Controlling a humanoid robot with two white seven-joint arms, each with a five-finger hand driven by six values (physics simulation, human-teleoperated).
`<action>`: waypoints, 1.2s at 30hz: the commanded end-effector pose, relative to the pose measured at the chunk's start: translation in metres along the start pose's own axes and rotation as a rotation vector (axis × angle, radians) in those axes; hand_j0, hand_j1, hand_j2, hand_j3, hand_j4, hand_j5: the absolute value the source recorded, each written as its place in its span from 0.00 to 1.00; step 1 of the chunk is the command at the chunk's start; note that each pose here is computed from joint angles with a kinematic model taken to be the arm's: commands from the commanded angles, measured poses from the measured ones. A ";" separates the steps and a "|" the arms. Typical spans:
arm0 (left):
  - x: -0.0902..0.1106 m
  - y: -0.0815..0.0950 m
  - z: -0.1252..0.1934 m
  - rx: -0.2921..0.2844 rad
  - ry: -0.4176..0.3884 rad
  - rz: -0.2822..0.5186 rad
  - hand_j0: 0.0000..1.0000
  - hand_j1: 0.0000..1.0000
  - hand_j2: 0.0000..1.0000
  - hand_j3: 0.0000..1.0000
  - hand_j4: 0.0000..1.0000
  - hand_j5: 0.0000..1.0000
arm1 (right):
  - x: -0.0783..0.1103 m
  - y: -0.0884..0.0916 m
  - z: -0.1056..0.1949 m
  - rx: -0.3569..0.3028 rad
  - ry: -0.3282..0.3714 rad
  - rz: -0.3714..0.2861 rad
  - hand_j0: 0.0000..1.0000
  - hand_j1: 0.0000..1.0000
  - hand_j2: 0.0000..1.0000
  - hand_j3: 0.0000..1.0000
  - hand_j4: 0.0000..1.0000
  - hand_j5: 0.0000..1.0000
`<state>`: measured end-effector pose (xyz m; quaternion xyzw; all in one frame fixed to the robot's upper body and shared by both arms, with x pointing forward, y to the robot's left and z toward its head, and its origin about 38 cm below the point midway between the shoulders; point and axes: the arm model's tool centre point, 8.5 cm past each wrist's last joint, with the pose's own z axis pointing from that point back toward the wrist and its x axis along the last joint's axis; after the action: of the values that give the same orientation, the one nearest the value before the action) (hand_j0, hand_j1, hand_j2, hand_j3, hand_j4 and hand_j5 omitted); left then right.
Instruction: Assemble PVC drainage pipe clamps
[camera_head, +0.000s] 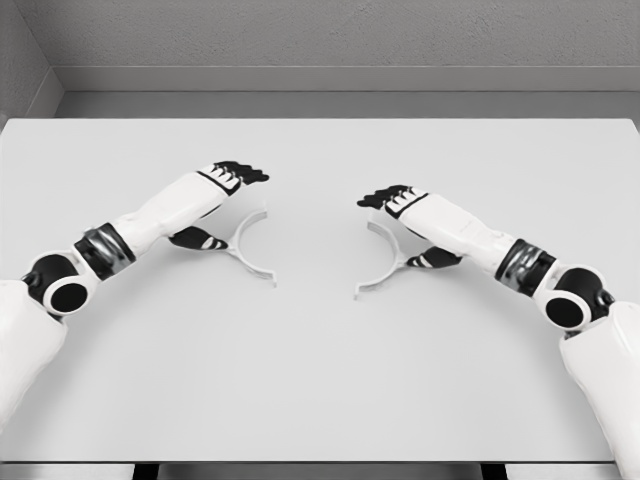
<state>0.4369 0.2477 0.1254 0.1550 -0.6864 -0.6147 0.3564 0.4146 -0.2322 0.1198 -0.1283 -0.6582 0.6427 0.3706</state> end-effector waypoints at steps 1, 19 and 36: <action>0.005 0.002 -0.004 0.015 -0.014 0.007 1.00 1.00 1.00 1.00 1.00 1.00 | 0.002 0.002 -0.002 -0.003 -0.004 -0.012 1.00 1.00 1.00 1.00 1.00 1.00; -0.005 0.009 -0.009 0.025 0.010 0.001 1.00 1.00 1.00 1.00 1.00 1.00 | 0.009 0.004 -0.018 0.000 -0.031 -0.022 1.00 1.00 1.00 1.00 1.00 1.00; -0.013 -0.007 -0.009 -0.006 0.041 0.038 1.00 1.00 1.00 1.00 1.00 1.00 | 0.012 0.004 -0.032 0.003 -0.045 -0.028 1.00 1.00 1.00 1.00 1.00 1.00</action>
<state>0.4502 0.2491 0.1143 0.1556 -0.6781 -0.6088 0.3812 0.4259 -0.2011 0.1168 -0.1066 -0.6647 0.6440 0.3635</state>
